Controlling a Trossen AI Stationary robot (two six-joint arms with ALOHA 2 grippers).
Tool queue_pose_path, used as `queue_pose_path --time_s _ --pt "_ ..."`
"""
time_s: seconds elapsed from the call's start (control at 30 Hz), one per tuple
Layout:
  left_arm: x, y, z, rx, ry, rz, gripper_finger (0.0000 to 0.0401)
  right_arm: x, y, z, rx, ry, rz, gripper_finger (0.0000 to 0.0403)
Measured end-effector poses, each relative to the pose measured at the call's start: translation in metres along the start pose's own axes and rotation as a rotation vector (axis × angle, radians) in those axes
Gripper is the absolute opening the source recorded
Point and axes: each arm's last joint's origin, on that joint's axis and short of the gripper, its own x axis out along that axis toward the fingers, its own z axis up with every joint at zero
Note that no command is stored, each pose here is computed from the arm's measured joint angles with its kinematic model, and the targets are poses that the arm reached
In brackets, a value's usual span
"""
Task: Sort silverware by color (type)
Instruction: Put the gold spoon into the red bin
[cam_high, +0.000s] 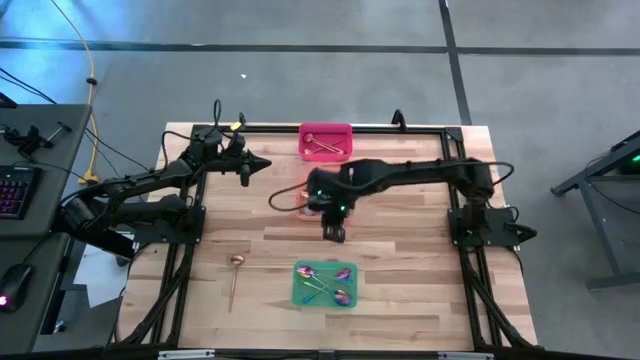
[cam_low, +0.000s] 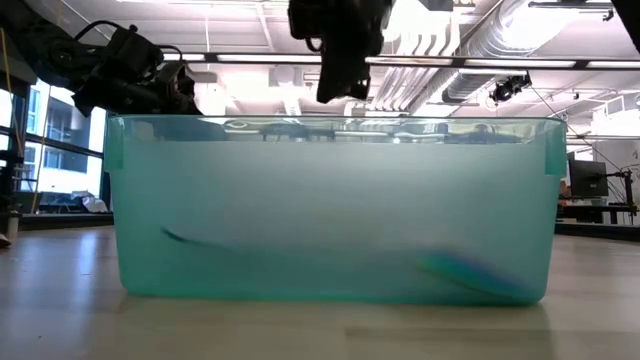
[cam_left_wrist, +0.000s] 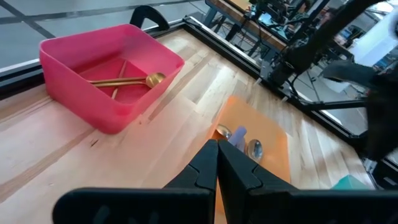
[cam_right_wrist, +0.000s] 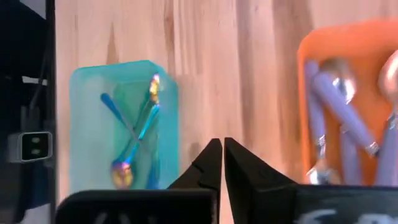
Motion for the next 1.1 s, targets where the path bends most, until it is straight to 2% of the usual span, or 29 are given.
queue_pose_path --time_s 0.17,0.33,0.5,0.63,0.83,1.1 --pt "0.000 0.000 -0.001 0.010 0.007 -0.008 0.0000 0.002 -0.045 -0.022 0.013 -0.119 -0.015 0.0000" --pt "0.000 0.000 -0.003 -0.034 0.045 -0.001 0.0000 -0.005 -0.078 -0.058 0.110 -0.316 -0.037 0.0000" --pt "0.005 -0.011 -0.004 -0.030 0.212 0.079 0.0000 -0.032 -0.098 -0.098 0.187 -0.500 -0.071 0.0000" --pt "0.007 -0.024 -0.012 -0.031 0.398 0.174 0.0000 -0.050 -0.110 -0.134 0.205 -0.556 -0.123 0.0000" --pt "0.006 -0.054 -0.028 -0.229 0.628 0.272 0.0000 -0.070 -0.126 -0.176 0.184 -0.616 -0.131 0.0000" --pt "0.001 -0.113 -0.041 -0.466 0.759 0.431 0.0000 -0.080 -0.143 -0.201 0.100 -0.645 -0.141 0.0000"
